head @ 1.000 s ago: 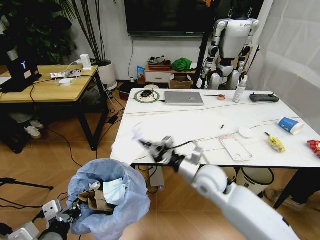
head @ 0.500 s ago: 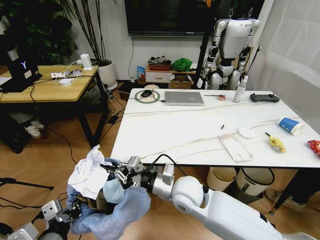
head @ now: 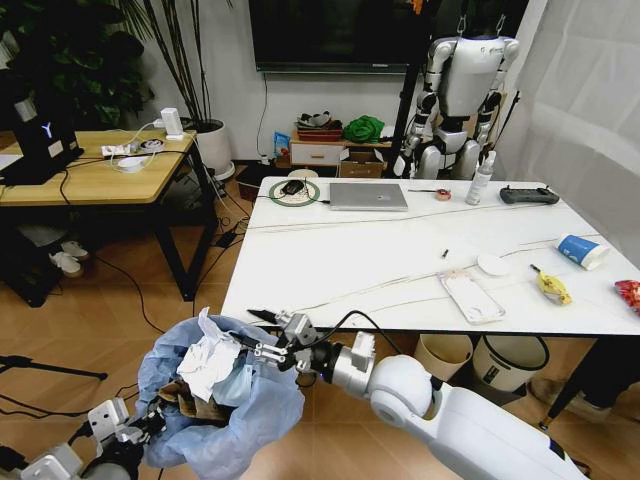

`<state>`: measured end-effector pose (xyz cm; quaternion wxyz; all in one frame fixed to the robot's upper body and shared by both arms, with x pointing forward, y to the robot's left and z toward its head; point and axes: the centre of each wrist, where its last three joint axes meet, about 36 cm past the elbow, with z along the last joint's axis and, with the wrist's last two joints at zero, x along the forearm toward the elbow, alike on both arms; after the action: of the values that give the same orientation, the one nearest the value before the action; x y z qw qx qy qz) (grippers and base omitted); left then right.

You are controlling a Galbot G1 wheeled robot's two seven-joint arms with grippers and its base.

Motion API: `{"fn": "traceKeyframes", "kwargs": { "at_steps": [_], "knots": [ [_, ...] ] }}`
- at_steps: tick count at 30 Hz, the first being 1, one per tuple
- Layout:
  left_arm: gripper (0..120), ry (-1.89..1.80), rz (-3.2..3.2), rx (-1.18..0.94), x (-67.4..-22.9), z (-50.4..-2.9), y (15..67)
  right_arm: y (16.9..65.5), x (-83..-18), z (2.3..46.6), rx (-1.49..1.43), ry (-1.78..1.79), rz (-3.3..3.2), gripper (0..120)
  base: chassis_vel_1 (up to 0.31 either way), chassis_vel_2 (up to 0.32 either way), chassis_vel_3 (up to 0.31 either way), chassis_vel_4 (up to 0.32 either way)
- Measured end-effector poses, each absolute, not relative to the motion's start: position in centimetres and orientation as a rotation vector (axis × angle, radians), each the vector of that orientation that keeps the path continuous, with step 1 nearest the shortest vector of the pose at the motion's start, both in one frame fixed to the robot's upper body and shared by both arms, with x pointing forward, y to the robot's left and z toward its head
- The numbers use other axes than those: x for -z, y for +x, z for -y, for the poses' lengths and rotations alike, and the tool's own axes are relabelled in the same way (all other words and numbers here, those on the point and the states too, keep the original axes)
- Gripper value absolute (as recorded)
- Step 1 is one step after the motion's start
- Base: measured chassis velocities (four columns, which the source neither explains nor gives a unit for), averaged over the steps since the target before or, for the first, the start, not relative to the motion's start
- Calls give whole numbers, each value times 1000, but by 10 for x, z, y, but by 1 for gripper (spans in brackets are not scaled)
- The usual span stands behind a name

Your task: Pick up the trash bin and place the trash from the table into it.

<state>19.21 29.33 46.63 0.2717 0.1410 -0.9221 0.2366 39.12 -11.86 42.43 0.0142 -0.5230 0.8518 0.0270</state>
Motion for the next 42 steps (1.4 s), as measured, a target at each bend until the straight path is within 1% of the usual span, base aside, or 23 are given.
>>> {"fn": "traceKeyframes", "kwargs": {
  "at_steps": [3, 4, 6, 7, 9, 10, 11, 12, 13, 14, 19, 20, 23, 26, 27, 30, 33, 42],
  "knots": [
    [0, 371, 2479, -636, -463, -292, 194, 396, -420, 139, -116, -1439, -2734, 76, 0, 0, 0, 0],
    [0, 371, 2479, -636, -463, -292, 194, 396, -420, 139, -116, -1439, -2734, 76, 0, 0, 0, 0],
    [0, 353, 2478, -631, -462, -290, 195, 401, -415, 160, -130, -1247, -2833, 84, 0, 0, 0, 0],
    [0, 340, 2477, -623, -460, -290, 196, 404, -410, 176, -140, -1120, -2886, 90, 0, 0, 0, 0],
    [0, 338, 2478, -621, -460, -290, 197, 405, -409, 178, -140, -1099, -2893, 90, 0, 0, 0, 0],
    [0, 313, 2481, -599, -458, -290, 198, 410, -402, 216, -139, -860, -2930, 99, 0, 0, 0, 0],
    [0, 300, 2483, -591, -457, -290, 200, 408, -399, 233, -129, -780, -2947, 99, 0, 0, 0, 0],
    [0, 300, 2483, -591, -457, -290, 200, 408, -399, 233, -129, -780, -2947, 99, 0, 0, 0, 0],
    [0, 293, 2486, -584, -456, -290, 201, 406, -398, 243, -118, -734, -2961, 99, 0, 0, 0, 0],
    [0, 281, 2489, -571, -453, -291, 203, 402, -396, 263, -96, -653, -2984, 100, 0, 0, 0, 0],
    [0, 214, 2488, -553, -442, -286, 214, 360, -376, 328, -77, -489, -3018, 100, 0, 0, 0, 0],
    [0, 214, 2488, -553, -442, -286, 214, 360, -376, 328, -77, -489, -3018, 100, 0, 0, 0, 0],
    [0, 170, 2488, -537, -436, -281, 218, 334, -366, 350, -74, -450, -3028, 100, 0, 0, 0, 0],
    [0, 135, 2491, -519, -433, -280, 220, 305, -354, 361, -74, -373, -3060, 100, 0, 0, 0, 0],
    [0, 135, 2491, -519, -433, -280, 220, 305, -354, 361, -74, -373, -3060, 100, 0, 0, 0, 0],
    [0, 101, 2510, -490, -430, -279, 227, 275, -339, 364, -123, -259, -3084, 100, 0, 0, 0, 0],
    [0, 72, 2523, -473, -428, -276, 234, 253, -330, 365, -139, -220, -3084, 100, 0, 0, 0, 0],
    [0, 10, 2523, -455, -420, -272, 241, 222, -310, 361, -108, -137, -3079, 100, -9, -6, 14, 13]
  ]
}}
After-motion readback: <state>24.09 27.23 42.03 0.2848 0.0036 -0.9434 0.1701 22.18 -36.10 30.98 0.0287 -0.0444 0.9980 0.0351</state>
